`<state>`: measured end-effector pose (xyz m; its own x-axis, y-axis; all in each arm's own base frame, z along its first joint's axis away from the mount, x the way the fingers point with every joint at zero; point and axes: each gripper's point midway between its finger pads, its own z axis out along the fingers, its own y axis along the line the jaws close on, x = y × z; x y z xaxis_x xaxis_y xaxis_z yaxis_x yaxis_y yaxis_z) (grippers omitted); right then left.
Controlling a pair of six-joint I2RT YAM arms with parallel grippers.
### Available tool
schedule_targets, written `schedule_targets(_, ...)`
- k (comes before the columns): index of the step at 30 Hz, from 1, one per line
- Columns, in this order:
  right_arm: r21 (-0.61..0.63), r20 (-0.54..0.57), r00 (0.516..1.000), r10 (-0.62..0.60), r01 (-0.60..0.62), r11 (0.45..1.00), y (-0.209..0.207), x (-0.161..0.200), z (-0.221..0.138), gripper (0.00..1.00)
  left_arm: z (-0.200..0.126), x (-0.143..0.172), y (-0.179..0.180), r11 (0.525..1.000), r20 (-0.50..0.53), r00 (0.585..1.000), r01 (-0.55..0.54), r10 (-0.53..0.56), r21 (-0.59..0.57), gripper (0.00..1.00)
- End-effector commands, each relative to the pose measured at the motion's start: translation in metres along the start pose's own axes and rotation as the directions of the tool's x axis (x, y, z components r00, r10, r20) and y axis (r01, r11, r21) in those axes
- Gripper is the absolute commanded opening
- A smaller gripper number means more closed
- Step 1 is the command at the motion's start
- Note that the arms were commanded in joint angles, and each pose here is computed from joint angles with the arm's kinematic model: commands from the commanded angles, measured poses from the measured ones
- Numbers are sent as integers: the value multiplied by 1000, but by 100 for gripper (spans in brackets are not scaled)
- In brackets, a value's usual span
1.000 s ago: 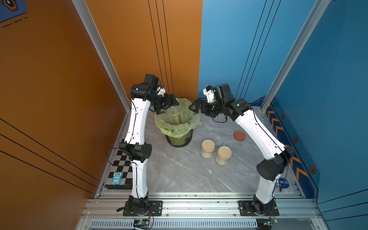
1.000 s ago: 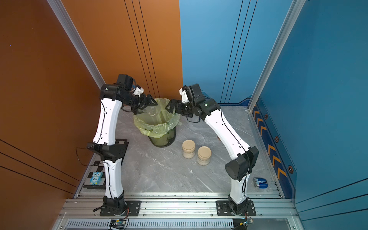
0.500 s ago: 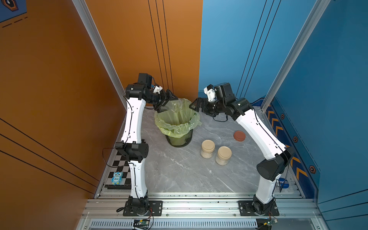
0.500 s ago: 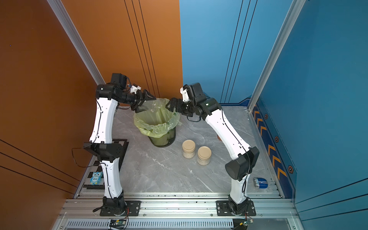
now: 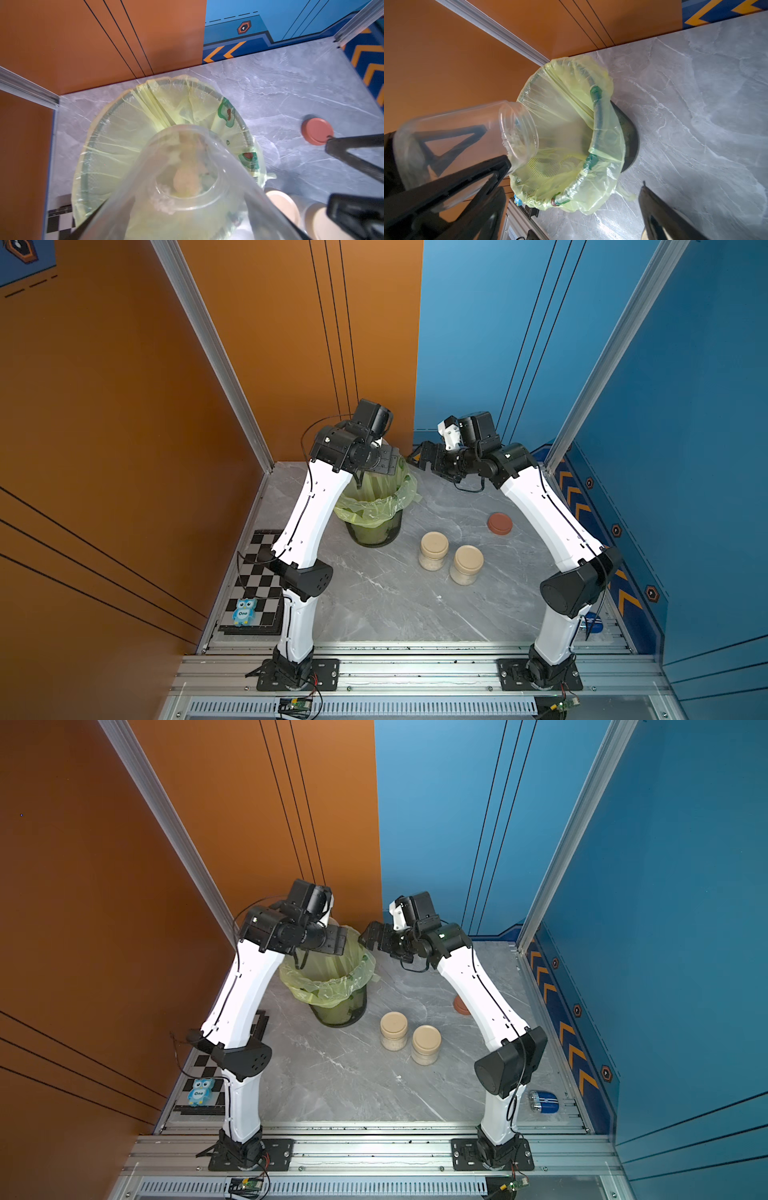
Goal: Empty moldy rice from jars
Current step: Pour the moldy rice from the jar into the trash bin.
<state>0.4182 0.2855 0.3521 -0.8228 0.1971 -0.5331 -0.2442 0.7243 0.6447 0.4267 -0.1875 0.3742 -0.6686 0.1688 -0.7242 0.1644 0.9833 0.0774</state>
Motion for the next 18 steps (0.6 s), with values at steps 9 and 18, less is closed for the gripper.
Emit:
schedule_targets(9, -16, 5, 1000, 24, -24, 1000, 1, 1, -19, 100, -13, -29, 21, 995, 119, 992, -29, 40, -95, 0)
schedule_targets(18, -30, -11, 1000, 26, -26, 999, 6, 6, -13, 100, 34, 58, 23, 904, -394, 866, 396, -308, 163, 0)
